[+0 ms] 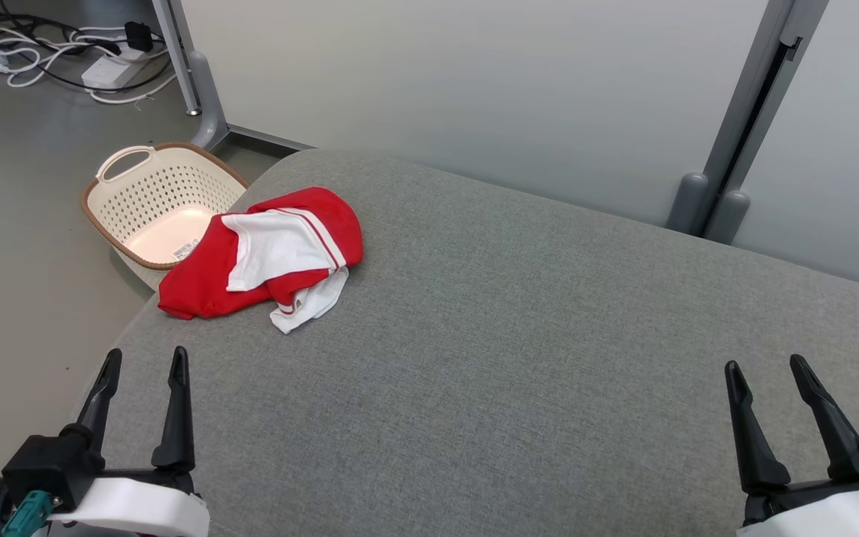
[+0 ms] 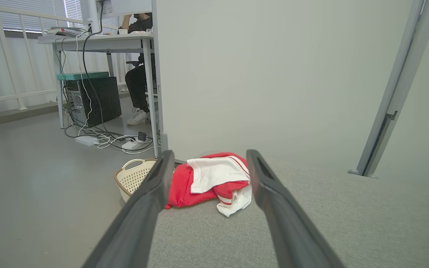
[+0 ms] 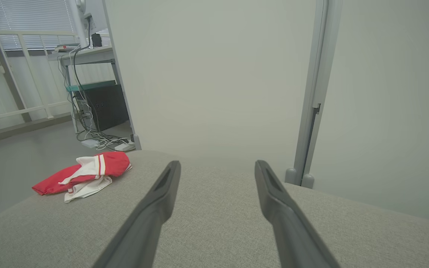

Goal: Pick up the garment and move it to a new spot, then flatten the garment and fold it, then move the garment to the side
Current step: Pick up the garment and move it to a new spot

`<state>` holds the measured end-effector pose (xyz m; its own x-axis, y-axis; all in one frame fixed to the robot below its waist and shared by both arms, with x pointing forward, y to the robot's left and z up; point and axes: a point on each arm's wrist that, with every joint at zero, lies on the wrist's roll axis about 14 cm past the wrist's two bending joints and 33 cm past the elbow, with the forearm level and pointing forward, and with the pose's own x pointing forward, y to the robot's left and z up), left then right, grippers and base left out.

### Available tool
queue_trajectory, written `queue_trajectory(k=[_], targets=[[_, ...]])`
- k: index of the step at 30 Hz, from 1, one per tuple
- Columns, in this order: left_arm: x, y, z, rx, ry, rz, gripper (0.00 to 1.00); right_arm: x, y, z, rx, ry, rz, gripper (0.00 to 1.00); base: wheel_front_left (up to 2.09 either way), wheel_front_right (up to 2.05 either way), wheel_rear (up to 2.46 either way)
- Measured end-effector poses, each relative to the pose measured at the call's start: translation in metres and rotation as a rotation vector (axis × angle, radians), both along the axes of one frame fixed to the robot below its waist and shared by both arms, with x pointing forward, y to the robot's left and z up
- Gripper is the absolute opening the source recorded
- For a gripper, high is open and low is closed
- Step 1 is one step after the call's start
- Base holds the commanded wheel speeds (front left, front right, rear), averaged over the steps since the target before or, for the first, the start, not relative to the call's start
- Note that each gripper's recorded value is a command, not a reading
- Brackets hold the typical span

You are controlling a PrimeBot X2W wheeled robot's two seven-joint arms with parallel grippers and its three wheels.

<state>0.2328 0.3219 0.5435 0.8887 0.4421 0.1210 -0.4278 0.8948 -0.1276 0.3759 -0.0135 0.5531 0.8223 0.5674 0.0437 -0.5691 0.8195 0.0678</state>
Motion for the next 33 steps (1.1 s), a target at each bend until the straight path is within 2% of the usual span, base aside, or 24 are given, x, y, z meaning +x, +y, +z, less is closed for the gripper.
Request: queue_trajectory(k=[8, 12, 15, 22, 27, 31, 32, 33], targets=[[0.023, 0.0, -0.003, -0.008, 0.008, -0.023, 1.0, 0.012, -0.002, 0.0, 0.003, 0.003, -0.005, 1.0, 0.0, 0.0, 0.0], [0.061, 0.002, -0.01, -0.036, 0.022, -0.052, 1.0, 0.029, -0.007, 0.002, 0.002, -0.005, -0.019, 1.0, 0.0, 0.0, 0.0], [0.098, 0.005, -0.028, -0.103, 0.056, -0.078, 1.0, 0.043, -0.01, -0.003, -0.004, 0.004, -0.033, 1.0, 0.0, 0.0, 0.0], [0.178, 0.01, -0.099, -0.209, 0.259, -0.125, 1.0, 0.078, -0.03, -0.041, -0.021, 0.074, -0.09, 1.0, 0.0, 0.0, 0.0], [0.188, 0.009, -0.173, -0.279, 0.514, -0.117, 1.0, 0.093, -0.041, -0.068, -0.021, 0.123, -0.126, 1.0, 0.0, 0.0, 0.0], [0.191, 0.01, -0.205, -0.318, 0.627, -0.097, 1.0, 0.098, -0.053, -0.085, -0.028, 0.156, -0.16, 1.0, 0.0, 0.0, 0.0], [0.193, 0.011, -0.207, -0.318, 0.635, -0.092, 0.89, 0.098, -0.055, -0.089, -0.031, 0.165, -0.166, 1.0, 0.0, 0.0, 0.0], [0.196, 0.014, -0.207, -0.314, 0.63, -0.088, 0.33, 0.098, -0.056, -0.092, -0.032, 0.171, -0.172, 1.0, 0.0, 0.0, 0.0]])
